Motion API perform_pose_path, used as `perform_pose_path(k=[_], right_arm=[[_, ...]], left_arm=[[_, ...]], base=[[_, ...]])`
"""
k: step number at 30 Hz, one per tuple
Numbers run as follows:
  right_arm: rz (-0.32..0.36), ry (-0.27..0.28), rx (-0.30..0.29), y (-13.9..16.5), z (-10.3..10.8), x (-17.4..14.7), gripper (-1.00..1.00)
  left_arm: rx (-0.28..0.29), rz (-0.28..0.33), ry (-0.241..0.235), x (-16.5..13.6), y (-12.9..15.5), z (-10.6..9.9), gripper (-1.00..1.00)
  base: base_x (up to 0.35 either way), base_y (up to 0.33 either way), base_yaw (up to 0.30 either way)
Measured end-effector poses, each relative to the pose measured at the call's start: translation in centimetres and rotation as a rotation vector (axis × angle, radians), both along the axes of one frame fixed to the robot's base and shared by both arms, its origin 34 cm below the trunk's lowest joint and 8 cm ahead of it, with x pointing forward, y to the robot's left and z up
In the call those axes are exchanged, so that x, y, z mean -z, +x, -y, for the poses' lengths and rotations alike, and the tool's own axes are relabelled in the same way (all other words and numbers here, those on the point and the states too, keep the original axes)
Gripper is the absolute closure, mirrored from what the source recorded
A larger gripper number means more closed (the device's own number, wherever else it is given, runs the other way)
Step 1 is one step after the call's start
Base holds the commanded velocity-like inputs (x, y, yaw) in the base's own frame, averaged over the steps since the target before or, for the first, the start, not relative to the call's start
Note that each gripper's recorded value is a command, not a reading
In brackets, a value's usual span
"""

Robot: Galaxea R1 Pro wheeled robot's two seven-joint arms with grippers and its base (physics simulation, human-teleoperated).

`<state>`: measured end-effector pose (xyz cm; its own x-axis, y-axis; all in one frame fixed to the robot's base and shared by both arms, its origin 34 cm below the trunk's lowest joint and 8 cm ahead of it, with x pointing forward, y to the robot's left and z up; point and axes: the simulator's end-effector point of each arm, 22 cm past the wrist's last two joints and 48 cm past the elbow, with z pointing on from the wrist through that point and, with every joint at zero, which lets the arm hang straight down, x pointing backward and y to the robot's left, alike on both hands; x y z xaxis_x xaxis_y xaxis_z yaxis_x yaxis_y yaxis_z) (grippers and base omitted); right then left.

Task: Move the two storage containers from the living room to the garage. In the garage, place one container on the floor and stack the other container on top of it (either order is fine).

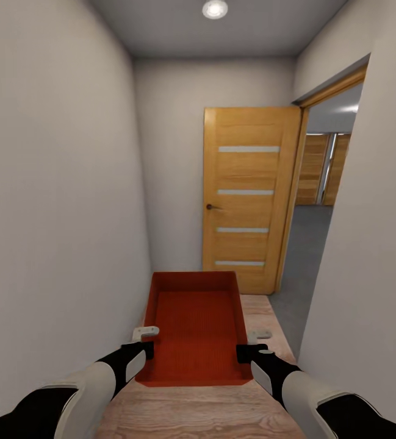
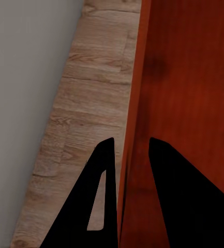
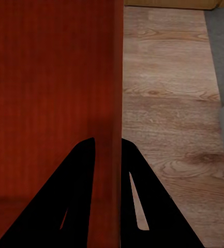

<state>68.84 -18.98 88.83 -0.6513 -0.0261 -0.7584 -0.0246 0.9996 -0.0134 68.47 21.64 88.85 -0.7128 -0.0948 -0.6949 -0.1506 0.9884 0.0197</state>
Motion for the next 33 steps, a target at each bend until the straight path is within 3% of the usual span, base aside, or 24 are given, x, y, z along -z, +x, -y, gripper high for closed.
perform_pose_path(k=[33], right_arm=[[0.004, 0.0, 0.0, 0.07, 0.02, -0.08, 1.0]], left_arm=[[0.0, 0.004, 0.0, -0.06, 0.06, 0.02, 1.0]], base=[[0.321, 0.0, 0.0]])
